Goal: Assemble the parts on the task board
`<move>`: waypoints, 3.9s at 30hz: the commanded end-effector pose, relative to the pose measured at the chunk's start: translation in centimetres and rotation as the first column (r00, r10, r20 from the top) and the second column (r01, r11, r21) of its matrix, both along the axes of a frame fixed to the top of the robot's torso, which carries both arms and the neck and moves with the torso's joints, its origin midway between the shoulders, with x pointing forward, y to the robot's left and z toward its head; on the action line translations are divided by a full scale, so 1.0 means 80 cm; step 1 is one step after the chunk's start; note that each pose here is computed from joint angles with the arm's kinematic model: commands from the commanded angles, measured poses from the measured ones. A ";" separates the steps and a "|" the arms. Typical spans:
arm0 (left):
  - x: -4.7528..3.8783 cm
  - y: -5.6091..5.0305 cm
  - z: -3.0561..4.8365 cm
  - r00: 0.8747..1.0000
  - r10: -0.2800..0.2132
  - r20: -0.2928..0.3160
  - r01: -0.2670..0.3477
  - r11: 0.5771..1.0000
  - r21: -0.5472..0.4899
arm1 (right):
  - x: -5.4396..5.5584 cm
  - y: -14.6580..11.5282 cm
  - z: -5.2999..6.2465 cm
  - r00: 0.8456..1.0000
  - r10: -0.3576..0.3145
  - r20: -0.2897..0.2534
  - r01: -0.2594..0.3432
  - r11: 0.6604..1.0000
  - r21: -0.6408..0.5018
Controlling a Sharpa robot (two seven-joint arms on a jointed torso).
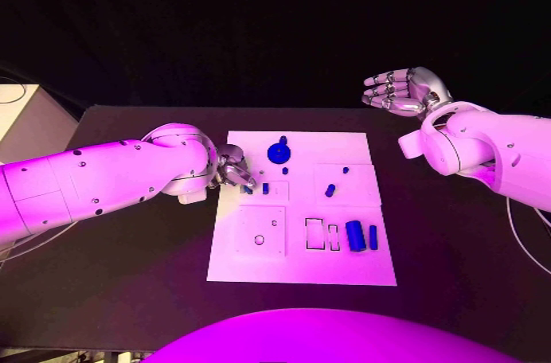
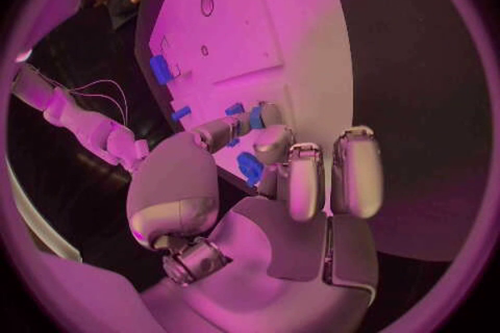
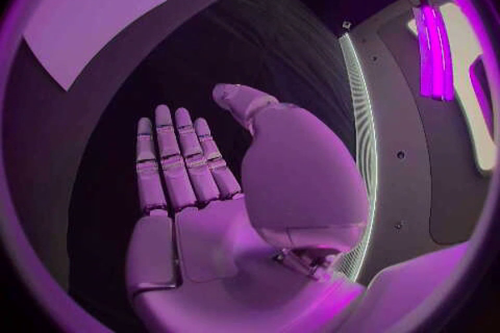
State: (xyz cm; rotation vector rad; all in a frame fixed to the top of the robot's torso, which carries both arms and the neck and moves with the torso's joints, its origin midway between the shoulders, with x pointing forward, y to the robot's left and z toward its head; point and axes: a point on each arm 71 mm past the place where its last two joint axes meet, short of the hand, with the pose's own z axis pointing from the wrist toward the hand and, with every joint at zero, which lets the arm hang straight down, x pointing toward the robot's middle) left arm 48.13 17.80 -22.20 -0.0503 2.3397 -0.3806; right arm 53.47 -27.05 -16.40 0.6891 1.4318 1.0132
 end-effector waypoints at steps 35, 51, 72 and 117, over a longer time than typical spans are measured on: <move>-0.007 -0.001 -0.0056 0.999 0.007 -0.049 -0.008 0.999 -0.031 | -0.001 0.001 -0.003 1.000 0.019 -0.010 -0.019 1.000 0.000; -0.012 0.000 -0.0051 0.997 -0.005 -0.081 0.002 0.999 -0.038 | -0.001 0.001 -0.004 1.000 0.021 -0.017 -0.021 1.000 0.000; -0.005 0.000 0.0006 1.000 0.010 0.023 -0.010 1.000 -0.019 | -0.001 0.001 -0.004 1.000 0.021 -0.015 -0.021 1.000 0.000; -0.007 -0.005 -0.0043 0.999 -0.040 -0.025 0.041 0.999 0.025 | -0.001 0.001 -0.006 1.000 0.024 -0.018 -0.024 1.000 0.000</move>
